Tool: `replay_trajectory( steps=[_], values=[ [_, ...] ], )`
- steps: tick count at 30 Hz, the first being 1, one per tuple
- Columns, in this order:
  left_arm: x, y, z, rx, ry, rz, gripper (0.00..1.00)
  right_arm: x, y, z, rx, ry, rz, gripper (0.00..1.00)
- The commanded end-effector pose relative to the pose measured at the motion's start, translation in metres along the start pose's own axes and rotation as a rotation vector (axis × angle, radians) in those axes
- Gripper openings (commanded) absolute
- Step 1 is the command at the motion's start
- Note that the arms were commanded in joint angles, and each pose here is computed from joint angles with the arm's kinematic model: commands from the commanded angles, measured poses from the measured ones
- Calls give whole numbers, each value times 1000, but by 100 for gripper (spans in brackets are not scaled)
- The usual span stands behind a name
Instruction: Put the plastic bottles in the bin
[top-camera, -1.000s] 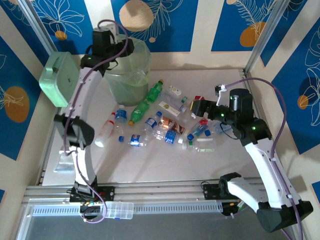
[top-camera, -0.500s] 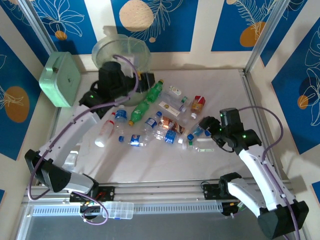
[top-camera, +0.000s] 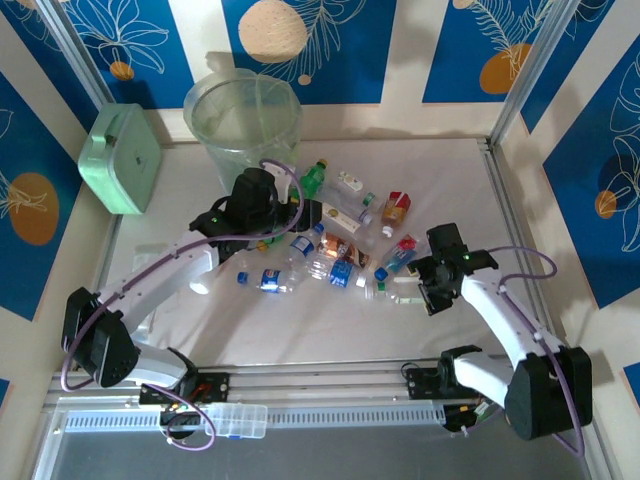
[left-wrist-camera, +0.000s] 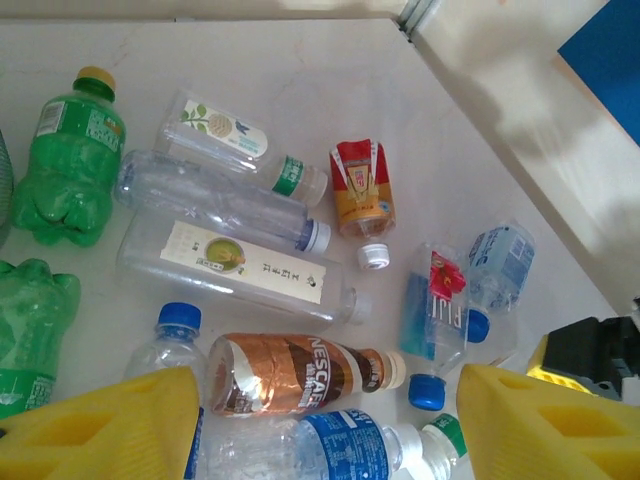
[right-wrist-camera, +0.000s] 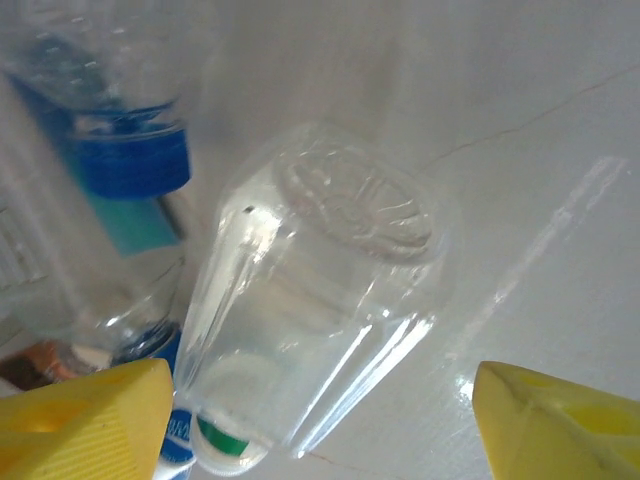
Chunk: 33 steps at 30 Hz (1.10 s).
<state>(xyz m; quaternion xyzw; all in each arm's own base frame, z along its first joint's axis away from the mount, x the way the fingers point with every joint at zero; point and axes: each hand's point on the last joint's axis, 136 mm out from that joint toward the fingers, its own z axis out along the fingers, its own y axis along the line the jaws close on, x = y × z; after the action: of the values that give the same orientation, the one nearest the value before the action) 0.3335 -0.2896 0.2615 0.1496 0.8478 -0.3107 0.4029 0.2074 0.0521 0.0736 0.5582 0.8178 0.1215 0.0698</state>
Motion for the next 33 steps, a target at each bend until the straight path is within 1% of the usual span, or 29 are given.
replay_trajectory(
  steps=[1, 4, 9, 12, 16, 19, 20, 24, 26, 29, 30, 31, 33],
  values=[
    [-16, -9, -9, 21, -68, 23, 68, -2, 6, 7, 28, 6, 54, 81],
    [-18, -10, -12, 21, -80, 25, 69, -3, 5, 22, 85, 21, 53, 82],
    [-14, -12, -10, 33, -69, 20, 68, -9, 14, 38, 92, 30, 36, 81],
    [-14, -12, -10, 35, -68, 23, 69, -12, 14, 42, 98, 22, 28, 79],
    [-15, -12, -10, 32, -70, 32, 69, -14, 13, 44, 100, 17, 20, 69],
    [-13, -11, -8, 32, -65, 33, 69, -17, 13, 43, 83, 11, 15, 60],
    [-13, -11, -8, 33, -65, 33, 69, -18, 13, 41, 77, 8, 13, 58],
    [-12, -15, -6, 53, -60, 37, 69, -21, 16, 30, 43, -1, -19, 57],
    [-11, -15, -5, 60, -54, 36, 69, -20, 19, 23, 8, -4, -58, 57],
    [-11, -20, -6, 87, -55, 40, 71, -16, 30, 12, -97, -3, -150, 57],
    [-10, -21, -6, 94, -51, 41, 74, -16, 35, 6, -135, -9, -183, 56],
    [-10, -23, -6, 103, -49, 40, 79, -14, 41, -1, -182, -15, -236, 56],
    [-9, -28, -5, 136, -45, 42, 81, -10, 62, -22, -316, -34, -366, 57]
  ],
)
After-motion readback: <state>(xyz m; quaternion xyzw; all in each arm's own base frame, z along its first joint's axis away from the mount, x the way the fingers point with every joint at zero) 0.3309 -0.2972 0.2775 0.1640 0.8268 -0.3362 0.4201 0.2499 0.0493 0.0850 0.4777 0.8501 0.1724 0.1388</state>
